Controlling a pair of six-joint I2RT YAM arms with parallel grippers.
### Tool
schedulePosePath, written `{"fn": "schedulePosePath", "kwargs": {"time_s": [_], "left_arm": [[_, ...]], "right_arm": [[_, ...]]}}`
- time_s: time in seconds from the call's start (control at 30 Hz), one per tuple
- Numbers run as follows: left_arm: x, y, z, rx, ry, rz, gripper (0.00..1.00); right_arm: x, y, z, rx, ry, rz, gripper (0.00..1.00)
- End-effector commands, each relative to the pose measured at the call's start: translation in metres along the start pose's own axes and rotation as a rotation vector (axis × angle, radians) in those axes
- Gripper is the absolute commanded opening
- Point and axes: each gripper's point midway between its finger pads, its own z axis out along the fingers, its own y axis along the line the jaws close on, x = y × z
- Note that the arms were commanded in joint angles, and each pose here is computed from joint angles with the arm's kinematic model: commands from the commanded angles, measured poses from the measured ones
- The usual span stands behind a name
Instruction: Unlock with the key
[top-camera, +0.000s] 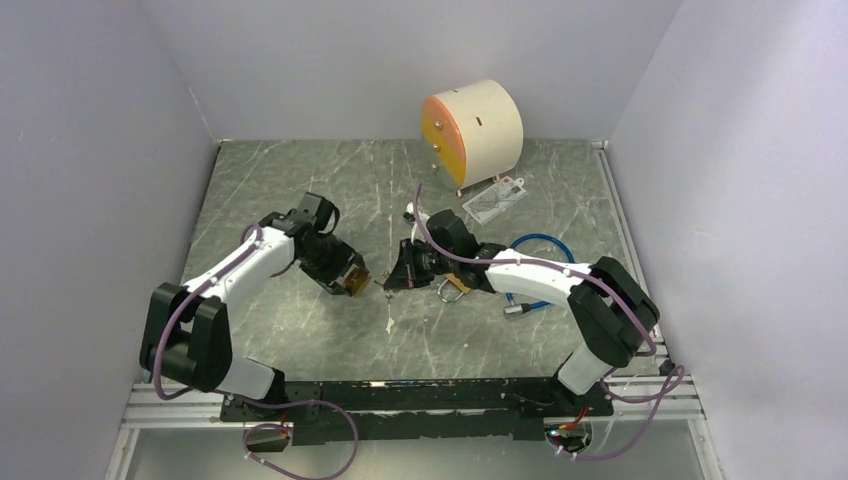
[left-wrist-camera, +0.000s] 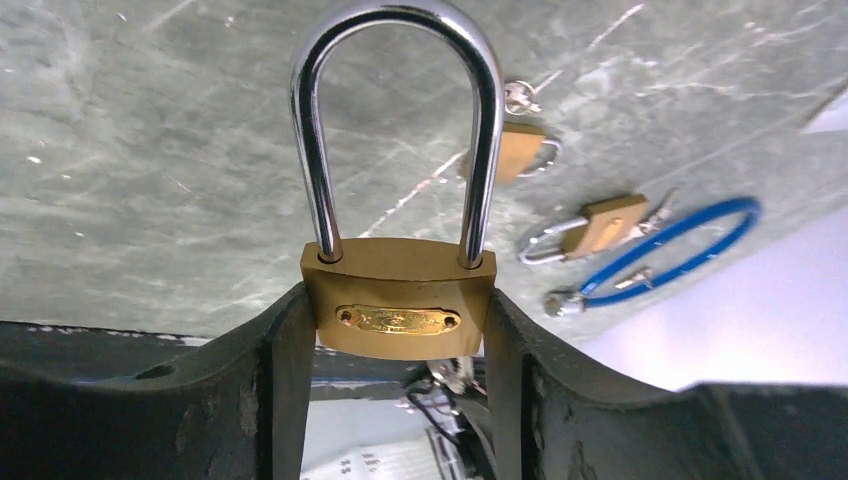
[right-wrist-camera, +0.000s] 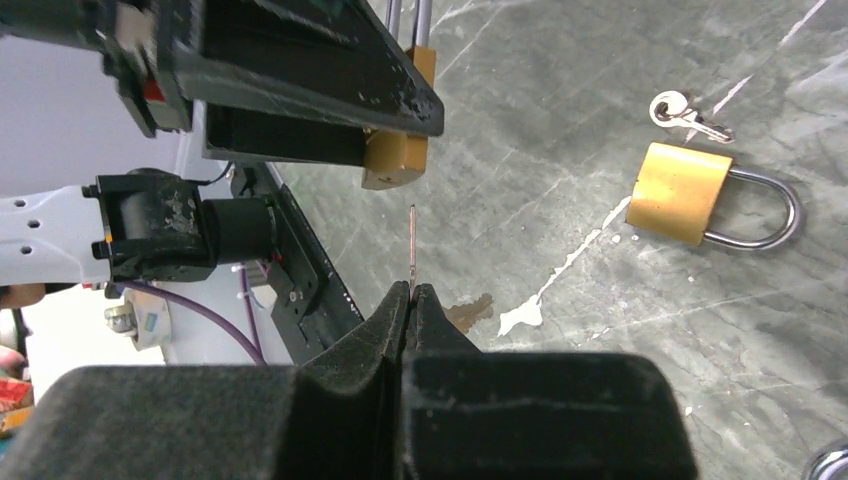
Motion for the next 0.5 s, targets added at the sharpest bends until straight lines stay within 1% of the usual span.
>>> {"fn": "schedulePosePath", "kwargs": {"time_s": [0.0,0.1,0.47], "left_arm": [[0.006,-0.023,-0.022,0.148,0.051,-0.103,0.19],[0.008,-0.030,-0.026,0.216,0.062,-0.129,0.19],[0.010,-0.034,-0.031,0.251,0.084,-0.135,0.18]], "right_arm": [[-0.019,0.026,-0.001,-0.074,-0.053,-0.085,0.00],[-0.017,0.028,0.003,-0.075,-0.040,-0.080,0.00],[-0.017,0.036,0.010,-0.071,-0.035,-0.093,0.00]]}}
